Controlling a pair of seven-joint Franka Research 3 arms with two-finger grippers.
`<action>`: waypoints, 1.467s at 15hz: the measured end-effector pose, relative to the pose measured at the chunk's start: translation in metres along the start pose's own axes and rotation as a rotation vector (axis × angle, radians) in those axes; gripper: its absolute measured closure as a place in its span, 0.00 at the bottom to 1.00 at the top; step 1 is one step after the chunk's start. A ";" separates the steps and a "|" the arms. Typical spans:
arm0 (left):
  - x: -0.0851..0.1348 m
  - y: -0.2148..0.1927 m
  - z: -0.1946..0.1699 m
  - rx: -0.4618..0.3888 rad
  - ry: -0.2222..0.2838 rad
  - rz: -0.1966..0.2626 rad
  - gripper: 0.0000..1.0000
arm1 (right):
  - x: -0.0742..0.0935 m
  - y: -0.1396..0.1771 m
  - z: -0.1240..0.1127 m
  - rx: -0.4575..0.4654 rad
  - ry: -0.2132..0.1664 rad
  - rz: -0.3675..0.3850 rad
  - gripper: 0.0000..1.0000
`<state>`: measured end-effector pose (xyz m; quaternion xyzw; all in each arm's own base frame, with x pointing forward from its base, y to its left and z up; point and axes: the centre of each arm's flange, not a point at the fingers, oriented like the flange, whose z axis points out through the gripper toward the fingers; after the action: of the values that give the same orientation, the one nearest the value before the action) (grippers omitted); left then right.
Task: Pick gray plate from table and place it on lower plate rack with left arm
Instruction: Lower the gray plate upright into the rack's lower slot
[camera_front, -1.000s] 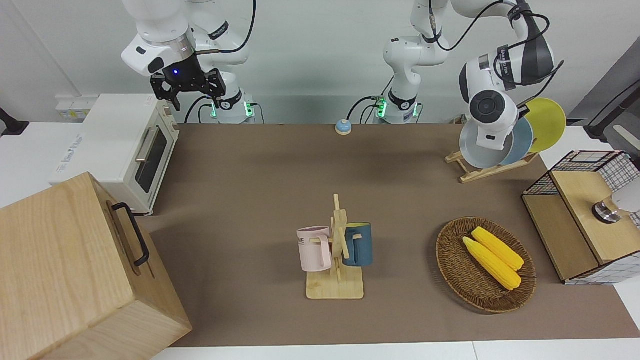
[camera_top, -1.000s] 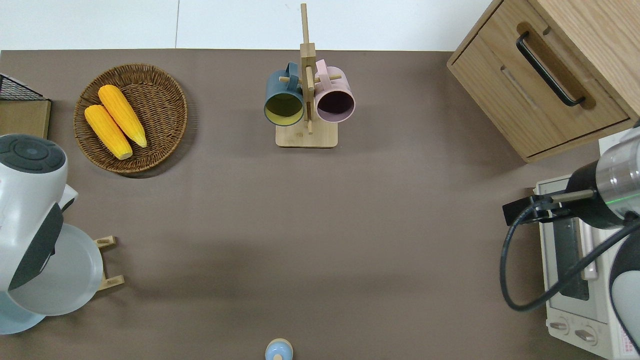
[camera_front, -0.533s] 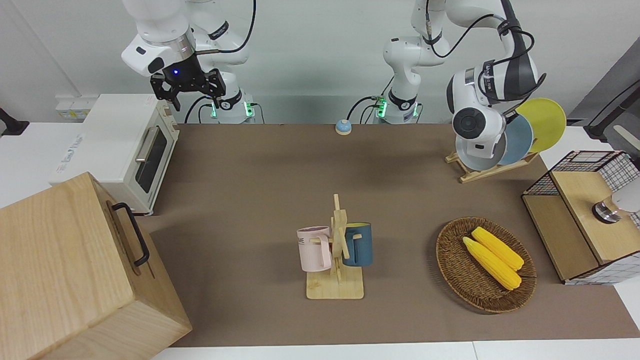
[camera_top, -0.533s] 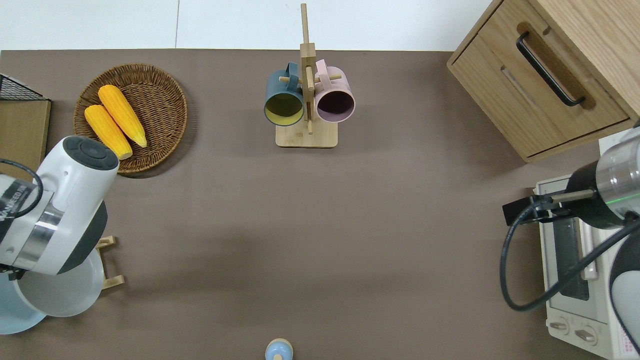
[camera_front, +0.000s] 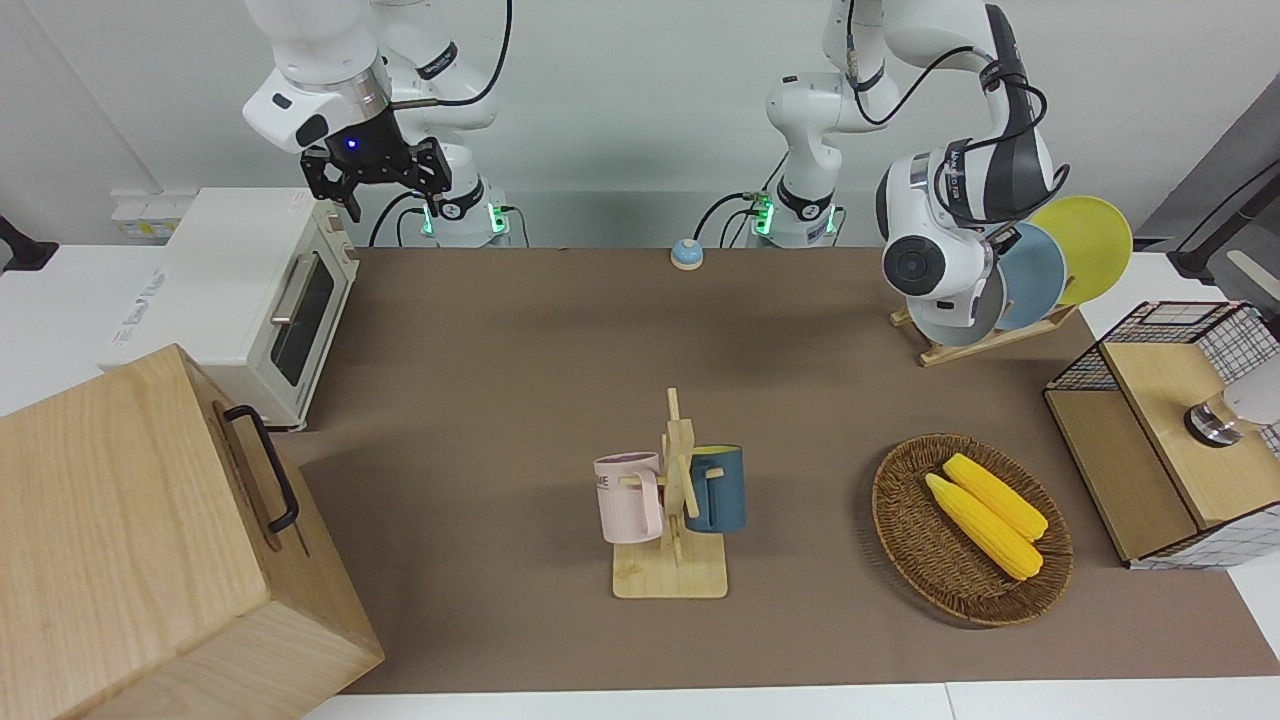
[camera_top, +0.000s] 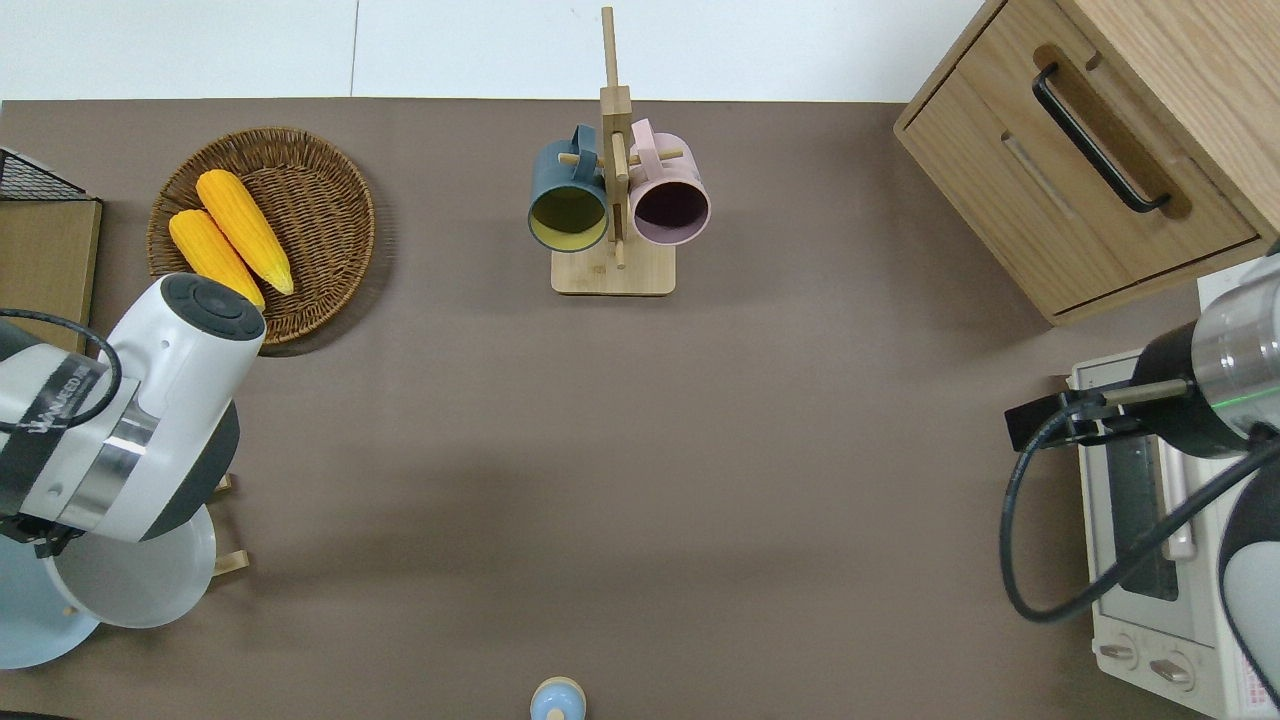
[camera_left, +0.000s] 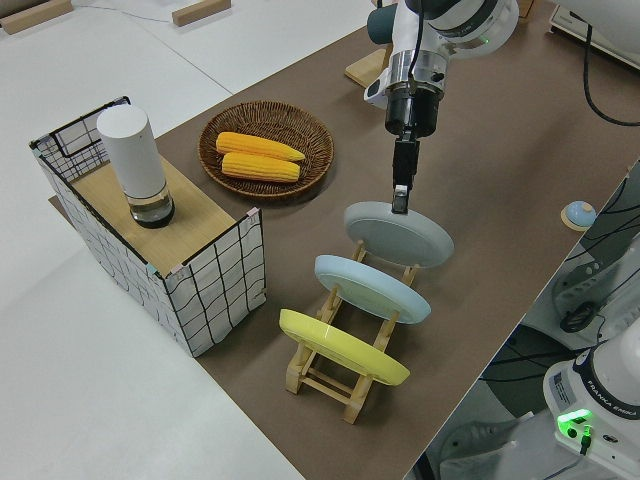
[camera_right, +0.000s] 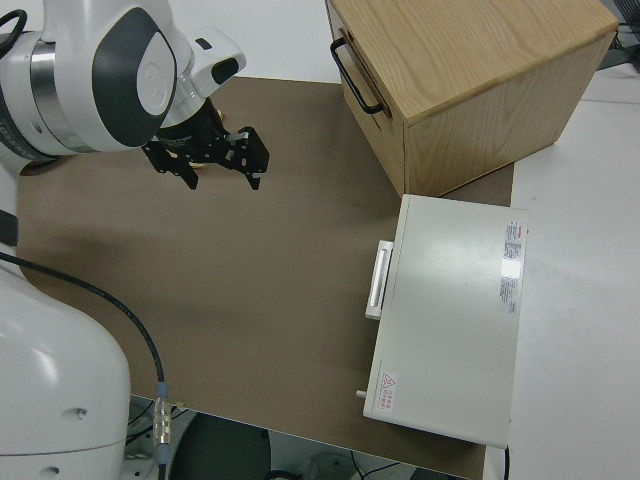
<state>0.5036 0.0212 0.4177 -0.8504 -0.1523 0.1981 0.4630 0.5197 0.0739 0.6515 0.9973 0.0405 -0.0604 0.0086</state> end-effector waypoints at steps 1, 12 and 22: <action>0.000 0.000 -0.001 0.003 0.003 -0.001 0.97 | 0.000 0.000 0.000 0.000 0.000 0.000 0.01; 0.002 0.011 0.001 0.019 0.002 -0.021 0.97 | 0.000 0.000 0.000 0.000 0.000 0.000 0.01; 0.003 0.036 -0.014 -0.072 0.015 -0.001 0.27 | 0.000 0.000 0.000 0.000 0.000 0.000 0.01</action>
<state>0.5153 -0.0066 0.3934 -0.8679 -0.1560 0.1858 0.4334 0.5197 0.0739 0.6515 0.9973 0.0405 -0.0604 0.0086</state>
